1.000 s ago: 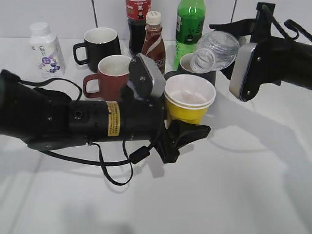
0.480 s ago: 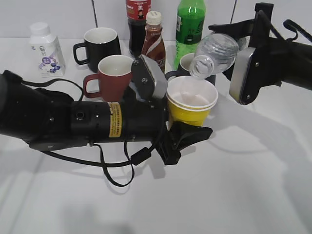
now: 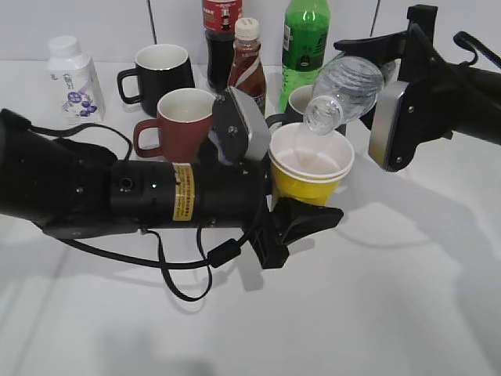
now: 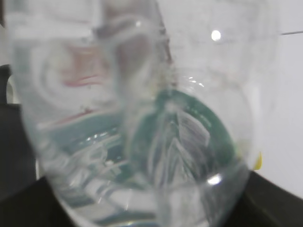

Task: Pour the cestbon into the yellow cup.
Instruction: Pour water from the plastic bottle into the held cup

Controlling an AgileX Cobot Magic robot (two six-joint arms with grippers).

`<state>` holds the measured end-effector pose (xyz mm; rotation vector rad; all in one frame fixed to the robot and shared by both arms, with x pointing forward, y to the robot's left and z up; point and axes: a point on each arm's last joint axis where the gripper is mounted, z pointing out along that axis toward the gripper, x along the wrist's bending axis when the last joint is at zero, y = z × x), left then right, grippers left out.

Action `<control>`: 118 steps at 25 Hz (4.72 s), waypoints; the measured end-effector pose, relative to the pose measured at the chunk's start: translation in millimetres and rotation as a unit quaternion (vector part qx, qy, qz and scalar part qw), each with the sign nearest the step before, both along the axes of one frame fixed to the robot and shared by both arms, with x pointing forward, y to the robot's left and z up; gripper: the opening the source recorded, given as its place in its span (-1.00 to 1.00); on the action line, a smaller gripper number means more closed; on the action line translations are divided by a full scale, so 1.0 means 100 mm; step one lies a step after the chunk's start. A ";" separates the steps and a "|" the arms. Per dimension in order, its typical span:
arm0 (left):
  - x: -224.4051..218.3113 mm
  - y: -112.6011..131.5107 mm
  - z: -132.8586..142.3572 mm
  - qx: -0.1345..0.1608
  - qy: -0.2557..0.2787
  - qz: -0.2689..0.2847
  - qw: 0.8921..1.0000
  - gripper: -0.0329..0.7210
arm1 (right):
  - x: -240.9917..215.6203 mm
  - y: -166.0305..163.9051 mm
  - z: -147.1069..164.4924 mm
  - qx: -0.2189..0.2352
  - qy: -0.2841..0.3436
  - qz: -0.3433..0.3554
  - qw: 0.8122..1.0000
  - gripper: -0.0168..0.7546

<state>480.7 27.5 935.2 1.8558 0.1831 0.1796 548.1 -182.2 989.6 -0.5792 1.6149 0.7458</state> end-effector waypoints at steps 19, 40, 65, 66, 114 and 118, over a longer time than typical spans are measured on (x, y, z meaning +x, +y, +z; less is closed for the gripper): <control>-0.05 0.00 0.00 0.011 0.007 -0.024 1.000 0.24 | 0.00 0.00 0.00 -0.031 -0.034 0.004 0.999 0.21; -0.06 0.00 -0.02 0.017 0.014 -0.028 0.999 0.24 | 0.00 0.00 0.00 -0.048 -0.053 0.006 0.997 0.21; -0.05 0.00 -0.03 0.021 0.014 -0.025 0.999 0.24 | 0.01 0.00 0.01 -0.058 -0.068 0.005 0.996 0.21; -0.05 0.00 -0.03 0.022 0.014 -0.025 0.999 0.24 | 0.01 0.00 0.01 -0.058 -0.069 0.005 0.996 0.21; 0.14 0.18 0.08 -0.018 0.018 0.020 0.999 0.24 | -0.02 0.02 0.05 0.240 0.241 -0.004 0.940 0.21; 0.19 0.31 0.19 -0.033 0.013 0.047 0.998 0.24 | 0.02 0.01 0.13 0.314 0.279 -0.010 0.907 0.21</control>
